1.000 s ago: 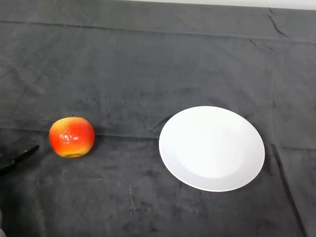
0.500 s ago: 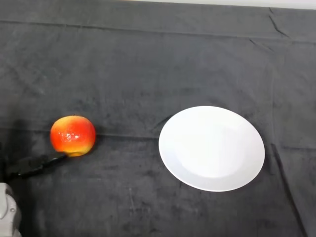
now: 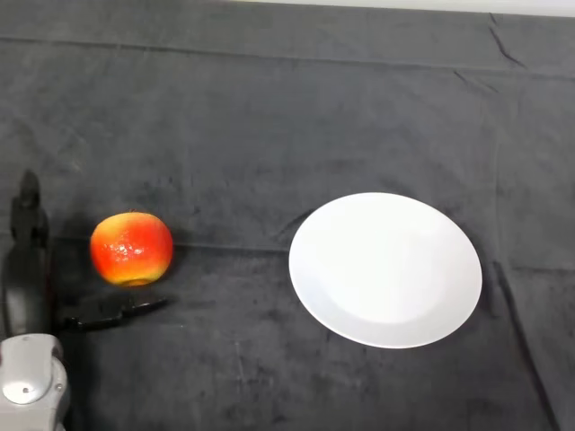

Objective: Move the apple to the plate

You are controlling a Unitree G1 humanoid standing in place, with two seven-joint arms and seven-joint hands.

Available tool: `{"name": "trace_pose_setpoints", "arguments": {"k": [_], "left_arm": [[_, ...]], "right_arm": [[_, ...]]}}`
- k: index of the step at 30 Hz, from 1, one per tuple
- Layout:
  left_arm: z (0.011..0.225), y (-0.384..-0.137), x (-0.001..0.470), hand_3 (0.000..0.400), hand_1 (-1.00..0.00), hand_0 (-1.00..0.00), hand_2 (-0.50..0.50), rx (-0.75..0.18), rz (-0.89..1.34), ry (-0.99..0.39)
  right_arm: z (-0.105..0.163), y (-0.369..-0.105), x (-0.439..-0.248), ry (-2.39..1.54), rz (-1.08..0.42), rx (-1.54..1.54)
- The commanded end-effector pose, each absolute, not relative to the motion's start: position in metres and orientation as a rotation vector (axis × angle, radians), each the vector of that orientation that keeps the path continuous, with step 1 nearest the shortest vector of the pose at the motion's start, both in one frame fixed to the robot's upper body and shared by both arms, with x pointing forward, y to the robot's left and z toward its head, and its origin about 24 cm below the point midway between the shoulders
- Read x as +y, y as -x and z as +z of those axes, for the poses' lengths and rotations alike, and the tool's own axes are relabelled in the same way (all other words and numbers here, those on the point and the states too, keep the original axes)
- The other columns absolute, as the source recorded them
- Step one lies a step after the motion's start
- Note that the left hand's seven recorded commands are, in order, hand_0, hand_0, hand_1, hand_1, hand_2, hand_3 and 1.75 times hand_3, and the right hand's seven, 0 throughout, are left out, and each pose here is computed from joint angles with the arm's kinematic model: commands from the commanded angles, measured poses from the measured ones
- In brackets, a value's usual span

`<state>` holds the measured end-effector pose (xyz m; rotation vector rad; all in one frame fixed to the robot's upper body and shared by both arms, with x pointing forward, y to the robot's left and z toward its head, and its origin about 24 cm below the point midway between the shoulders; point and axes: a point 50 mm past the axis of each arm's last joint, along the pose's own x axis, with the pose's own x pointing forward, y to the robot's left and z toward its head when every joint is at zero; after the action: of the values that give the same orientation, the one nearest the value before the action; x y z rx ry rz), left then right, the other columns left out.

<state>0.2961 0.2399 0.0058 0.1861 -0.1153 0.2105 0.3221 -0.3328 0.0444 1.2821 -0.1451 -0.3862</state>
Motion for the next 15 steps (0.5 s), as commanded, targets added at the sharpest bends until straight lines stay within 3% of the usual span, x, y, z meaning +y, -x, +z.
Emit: {"name": "trace_pose_setpoints", "arguments": {"k": [1, 13, 14, 15], "left_arm": [[0.023, -0.309, 0.23, 0.0, 0.0, 0.0, 0.0, -0.199, 0.167, -0.203], [0.017, -0.311, 0.208, 0.005, 0.0, -0.01, -0.01, -0.173, 0.051, -0.256], [0.016, -0.311, 0.207, 0.201, 0.0, -0.5, -0.25, -0.171, 0.042, -0.26], [0.016, -0.311, 0.206, 0.271, -0.04, -0.68, -0.32, -0.169, 0.034, -0.266]], "right_arm": [[0.05, -0.32, -0.342, -1.273, -0.4, -0.177], [0.05, -0.32, -0.342, -1.273, -0.4, -0.177], [0.05, -0.32, -0.342, -1.273, -0.4, -0.177], [0.05, -0.32, -0.342, -1.273, -0.4, -0.177]]}}
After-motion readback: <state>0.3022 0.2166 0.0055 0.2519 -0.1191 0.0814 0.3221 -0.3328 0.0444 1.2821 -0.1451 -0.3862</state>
